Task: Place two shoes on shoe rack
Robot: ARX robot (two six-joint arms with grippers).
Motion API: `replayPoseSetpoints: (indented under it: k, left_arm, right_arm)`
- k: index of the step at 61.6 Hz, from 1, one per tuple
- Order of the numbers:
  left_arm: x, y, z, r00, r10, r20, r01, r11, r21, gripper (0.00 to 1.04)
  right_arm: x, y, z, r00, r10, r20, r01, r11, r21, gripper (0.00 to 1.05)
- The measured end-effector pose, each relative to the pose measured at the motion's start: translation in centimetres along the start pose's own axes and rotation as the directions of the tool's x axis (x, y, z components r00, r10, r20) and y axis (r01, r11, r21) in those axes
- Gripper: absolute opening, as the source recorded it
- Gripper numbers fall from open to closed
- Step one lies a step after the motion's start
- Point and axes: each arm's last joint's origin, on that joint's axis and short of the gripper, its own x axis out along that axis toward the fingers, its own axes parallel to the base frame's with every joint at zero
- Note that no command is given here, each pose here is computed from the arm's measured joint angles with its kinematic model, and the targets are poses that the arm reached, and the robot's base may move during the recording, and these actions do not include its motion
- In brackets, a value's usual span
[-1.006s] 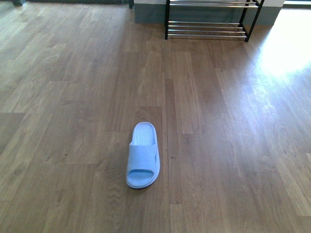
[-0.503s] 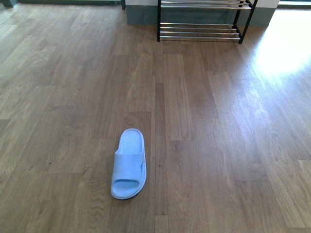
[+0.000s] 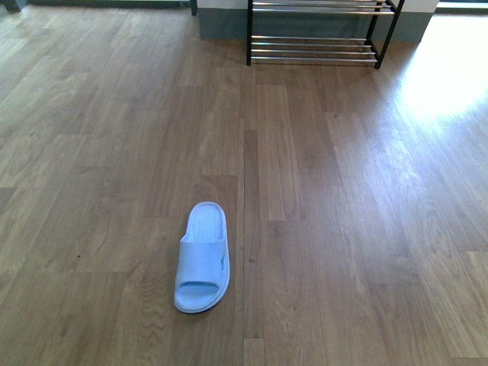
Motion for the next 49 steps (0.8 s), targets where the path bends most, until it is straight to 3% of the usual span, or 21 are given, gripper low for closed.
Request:
replayPoseSetpoints:
  k: [7, 23, 38, 49]
  left_arm:
    - [5.2, -1.8, 1.5, 0.993, -0.116, -0.023, 0.118, 0.954, 0.277, 0.95]
    - [14.2, -8.1, 2.1, 0.949, -0.297, -0.104, 0.299, 0.749, 0.592, 0.95]
    - [20.6, -15.1, -1.9, 0.868, -0.435, -0.24, 0.447, 0.474, 0.759, 0.95]
    - [24.7, -18.3, -5.8, 0.819, -0.444, -0.364, 0.537, 0.369, 0.758, 0.95]
  right_arm:
    - [0.0, 0.0, 0.0, 1.0, 0.0, 0.0, 0.0, 1.0, 0.0, 0.04]
    - [0.0, 0.0, 0.0, 1.0, 0.0, 0.0, 0.0, 1.0, 0.0, 0.04]
    - [0.0, 0.0, 0.0, 1.0, 0.0, 0.0, 0.0, 1.0, 0.0, 0.04]
    - [0.0, 0.0, 0.0, 1.0, 0.0, 0.0, 0.0, 1.0, 0.0, 0.04]
